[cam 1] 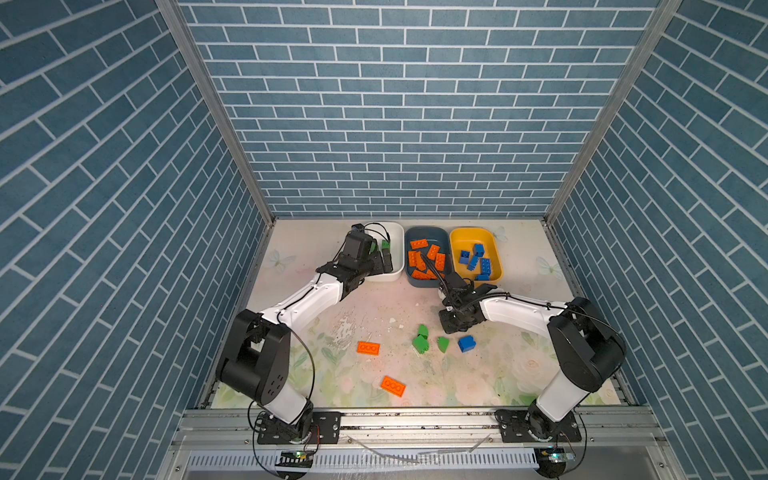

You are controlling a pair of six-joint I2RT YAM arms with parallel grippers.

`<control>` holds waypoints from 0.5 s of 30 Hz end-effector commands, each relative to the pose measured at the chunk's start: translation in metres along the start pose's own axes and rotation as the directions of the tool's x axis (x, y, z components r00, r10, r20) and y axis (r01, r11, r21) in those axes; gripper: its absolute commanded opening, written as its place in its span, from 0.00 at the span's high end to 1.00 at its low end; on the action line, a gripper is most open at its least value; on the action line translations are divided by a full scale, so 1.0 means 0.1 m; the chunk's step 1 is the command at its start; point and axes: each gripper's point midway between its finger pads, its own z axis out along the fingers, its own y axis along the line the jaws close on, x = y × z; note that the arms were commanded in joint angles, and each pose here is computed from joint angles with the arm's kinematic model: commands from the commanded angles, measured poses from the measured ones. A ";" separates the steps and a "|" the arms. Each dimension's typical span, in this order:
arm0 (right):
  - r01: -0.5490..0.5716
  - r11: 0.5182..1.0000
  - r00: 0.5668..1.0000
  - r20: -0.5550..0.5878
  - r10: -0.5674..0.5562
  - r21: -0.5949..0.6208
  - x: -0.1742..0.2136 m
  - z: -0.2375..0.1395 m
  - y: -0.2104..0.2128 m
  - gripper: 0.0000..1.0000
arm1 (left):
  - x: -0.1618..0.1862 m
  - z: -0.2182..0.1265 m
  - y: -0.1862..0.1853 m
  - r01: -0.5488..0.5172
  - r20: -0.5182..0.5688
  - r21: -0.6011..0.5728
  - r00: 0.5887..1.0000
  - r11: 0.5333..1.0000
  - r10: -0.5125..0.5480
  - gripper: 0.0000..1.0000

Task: Sort the legos into containers by color
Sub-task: 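Drop the blue brick into the yellow tub with the right gripper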

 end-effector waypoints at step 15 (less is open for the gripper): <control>-0.341 0.938 0.831 0.449 0.329 -0.056 -1.54 -0.56 -1.17 0.75 | -0.01 0.00 -0.12 0.001 -0.014 0.053 1.000 0.999 0.000 0.01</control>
